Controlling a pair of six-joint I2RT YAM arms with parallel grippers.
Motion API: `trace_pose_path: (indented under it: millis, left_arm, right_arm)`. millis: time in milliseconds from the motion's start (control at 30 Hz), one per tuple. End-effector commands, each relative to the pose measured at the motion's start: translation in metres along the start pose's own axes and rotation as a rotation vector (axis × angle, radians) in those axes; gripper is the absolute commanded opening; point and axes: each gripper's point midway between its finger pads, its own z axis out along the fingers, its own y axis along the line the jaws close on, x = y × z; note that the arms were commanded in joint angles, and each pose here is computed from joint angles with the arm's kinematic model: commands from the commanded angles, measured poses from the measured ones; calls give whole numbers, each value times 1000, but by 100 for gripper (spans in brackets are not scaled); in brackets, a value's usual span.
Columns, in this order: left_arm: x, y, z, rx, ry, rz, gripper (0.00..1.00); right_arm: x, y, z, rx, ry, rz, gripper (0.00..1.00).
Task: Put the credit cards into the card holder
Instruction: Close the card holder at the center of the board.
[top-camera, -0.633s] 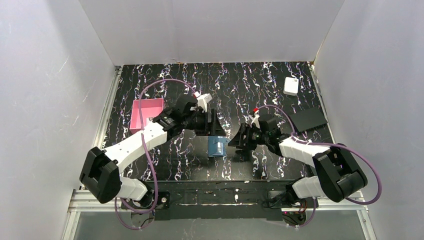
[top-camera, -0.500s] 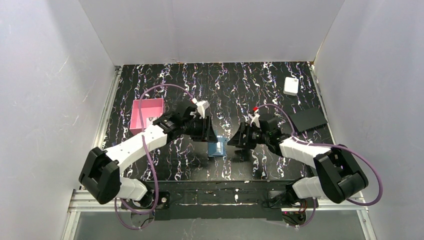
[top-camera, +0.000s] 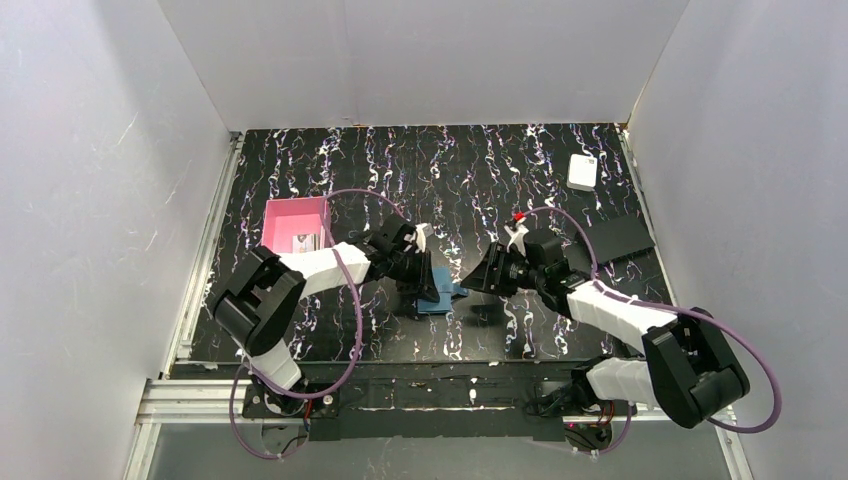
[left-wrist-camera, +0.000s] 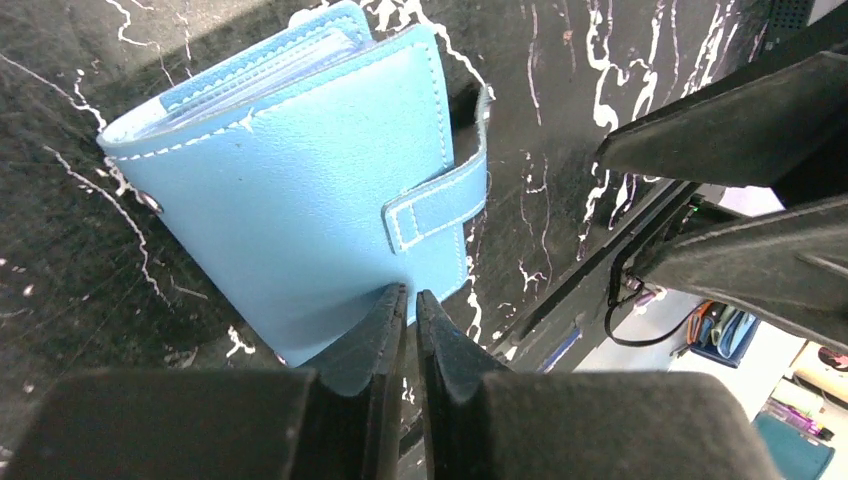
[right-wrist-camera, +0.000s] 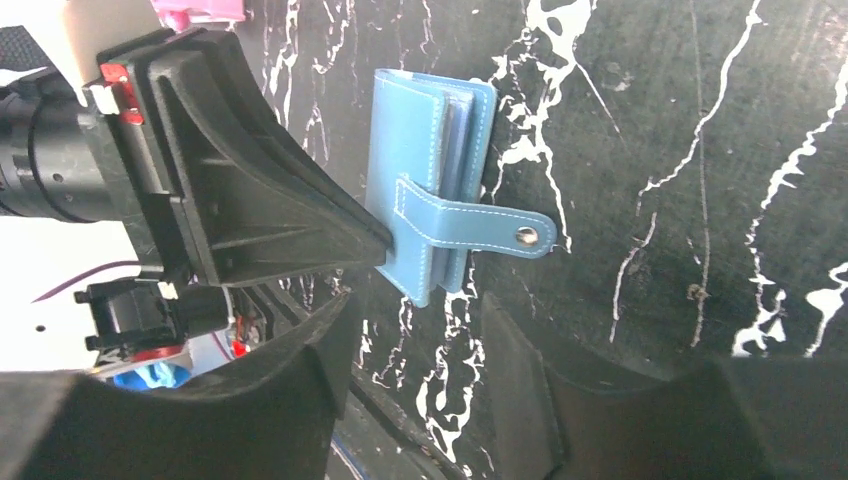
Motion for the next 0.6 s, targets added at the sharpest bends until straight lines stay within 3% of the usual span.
trace_pose_path:
  millis: [0,100,233,367,567]
  left_arm:
    - [11,7,16,13,46,-21,7]
    - [18,18,21,-17,68,-30,6]
    - [25,27,24,-42,81,-42,6]
    - [28,31,23,-54,75,-50,5]
    - [25,31,15,-66,41,-46,5]
  right_arm:
    - [3,-9,10,10,42,22,62]
    - [13,-1,21,-66,120,39,63]
    - [18,5,25,-75,124,33,67]
    - [21,-3,23,-25,74,80,50]
    - [33,4,36,-30,114,48,53]
